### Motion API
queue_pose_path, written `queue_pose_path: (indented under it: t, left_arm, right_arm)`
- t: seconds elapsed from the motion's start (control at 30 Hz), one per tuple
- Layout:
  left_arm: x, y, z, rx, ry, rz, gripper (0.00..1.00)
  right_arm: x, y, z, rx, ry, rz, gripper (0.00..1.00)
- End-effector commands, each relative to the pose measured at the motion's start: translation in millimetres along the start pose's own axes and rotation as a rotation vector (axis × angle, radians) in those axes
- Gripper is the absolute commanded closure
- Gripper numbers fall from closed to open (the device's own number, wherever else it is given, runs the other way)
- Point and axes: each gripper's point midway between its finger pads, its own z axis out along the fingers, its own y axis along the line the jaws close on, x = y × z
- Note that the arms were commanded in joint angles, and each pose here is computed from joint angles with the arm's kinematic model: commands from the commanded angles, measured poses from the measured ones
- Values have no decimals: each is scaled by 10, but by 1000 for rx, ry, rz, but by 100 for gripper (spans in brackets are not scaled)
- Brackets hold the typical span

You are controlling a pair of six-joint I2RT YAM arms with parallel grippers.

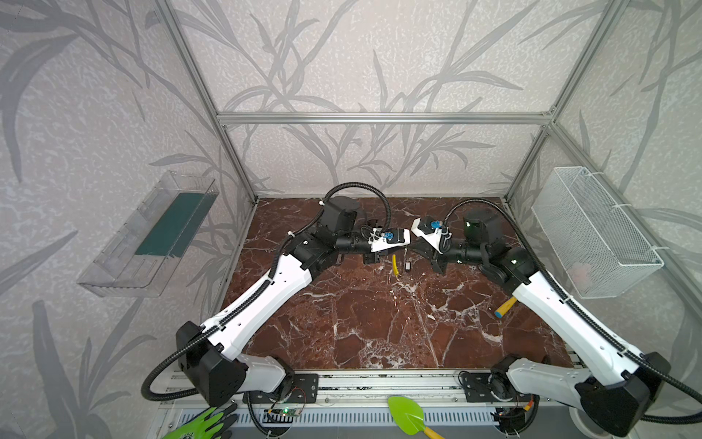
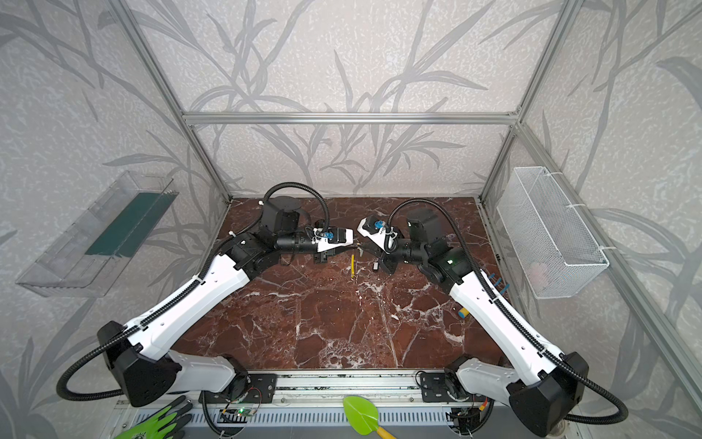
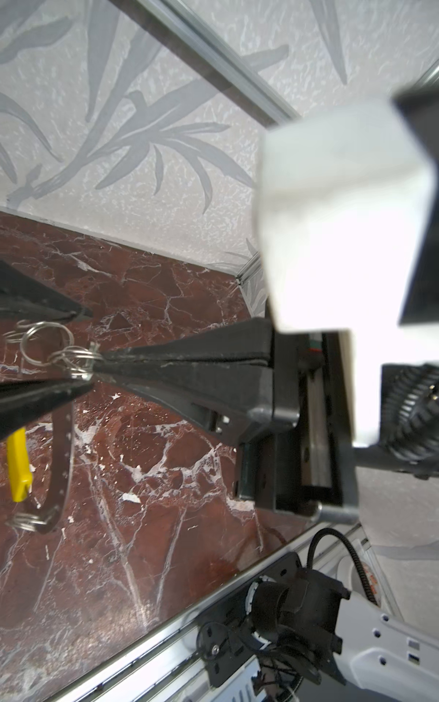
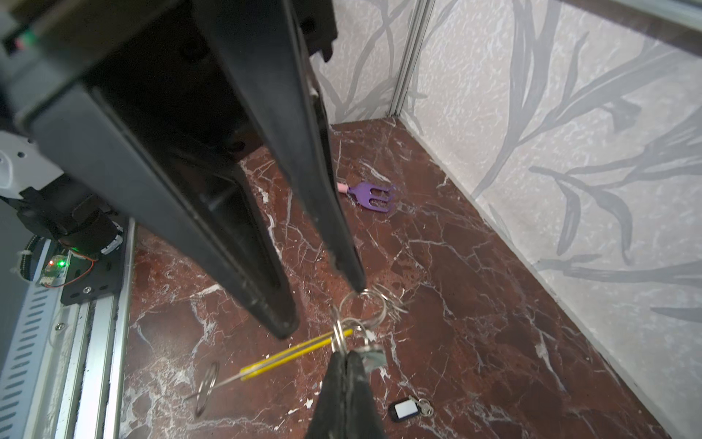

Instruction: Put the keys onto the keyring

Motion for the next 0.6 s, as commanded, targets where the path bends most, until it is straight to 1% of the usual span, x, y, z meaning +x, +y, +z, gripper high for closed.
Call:
queue_pose_path:
  t: [0.0, 0.23, 0.4, 0.57]
  left_arm:
    - [92, -67, 27, 39, 63, 33, 72]
    - [173, -73, 131, 40, 122, 46, 72]
    - [135, -75, 198, 49, 113, 43, 72]
    - [122, -99, 238, 63, 109, 39, 81]
  right_arm:
    - [-8, 11, -61, 13, 35, -7, 100]
    - [-33, 88, -61, -13, 41, -30, 100]
    - [-3, 114, -27, -21, 64, -42, 100]
    - [-24, 107, -15, -15, 55, -50, 100]
